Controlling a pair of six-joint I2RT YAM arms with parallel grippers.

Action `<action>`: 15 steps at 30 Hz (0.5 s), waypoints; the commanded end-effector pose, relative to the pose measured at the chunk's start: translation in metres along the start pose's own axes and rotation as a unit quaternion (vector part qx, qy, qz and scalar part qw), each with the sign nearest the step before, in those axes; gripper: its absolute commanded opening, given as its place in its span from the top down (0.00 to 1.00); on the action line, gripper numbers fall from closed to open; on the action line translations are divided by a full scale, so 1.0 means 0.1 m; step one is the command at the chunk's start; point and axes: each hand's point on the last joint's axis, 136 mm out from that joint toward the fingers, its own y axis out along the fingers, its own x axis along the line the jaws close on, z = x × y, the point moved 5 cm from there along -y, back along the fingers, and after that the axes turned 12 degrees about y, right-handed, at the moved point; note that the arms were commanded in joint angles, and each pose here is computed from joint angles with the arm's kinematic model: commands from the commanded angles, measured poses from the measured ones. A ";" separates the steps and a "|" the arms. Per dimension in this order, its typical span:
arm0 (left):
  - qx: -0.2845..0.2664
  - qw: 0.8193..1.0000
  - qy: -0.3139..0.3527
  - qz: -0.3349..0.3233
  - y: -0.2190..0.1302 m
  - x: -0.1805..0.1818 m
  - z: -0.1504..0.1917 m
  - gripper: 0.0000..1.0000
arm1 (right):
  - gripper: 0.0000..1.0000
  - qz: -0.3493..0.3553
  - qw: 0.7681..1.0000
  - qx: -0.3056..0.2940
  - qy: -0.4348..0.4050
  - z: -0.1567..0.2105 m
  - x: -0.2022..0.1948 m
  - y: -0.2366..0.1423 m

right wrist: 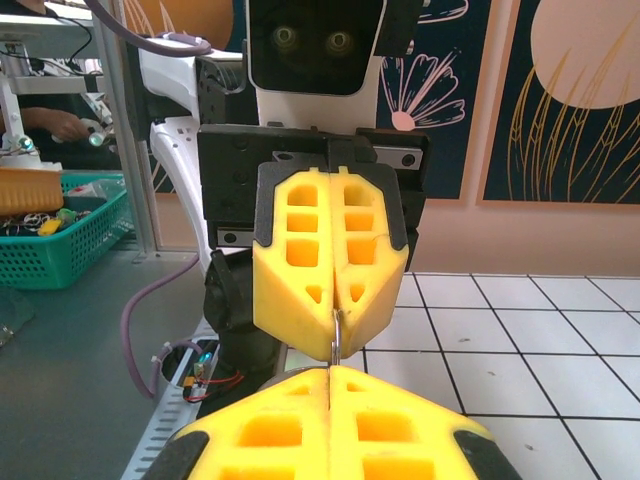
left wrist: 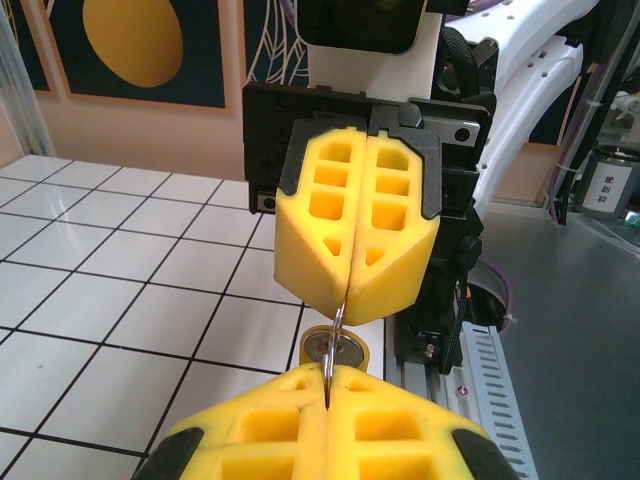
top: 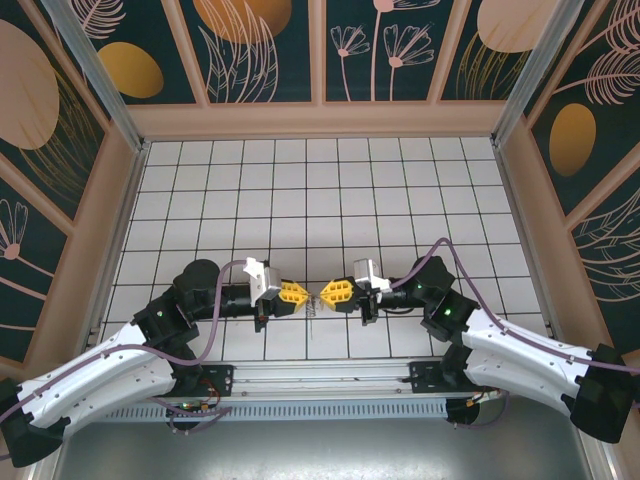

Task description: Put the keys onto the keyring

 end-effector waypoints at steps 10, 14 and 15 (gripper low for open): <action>-0.032 0.999 0.020 -0.003 -0.04 0.01 -0.20 1.00 | 1.00 -0.033 0.999 -0.015 -0.011 -0.09 0.07 0.02; -0.032 0.999 0.020 -0.003 -0.04 0.01 -0.20 1.00 | 1.00 -0.035 0.999 -0.014 -0.010 -0.09 0.07 0.02; -0.033 0.999 0.021 -0.002 -0.04 0.01 -0.21 1.00 | 1.00 -0.035 0.999 -0.014 -0.010 -0.09 0.08 0.02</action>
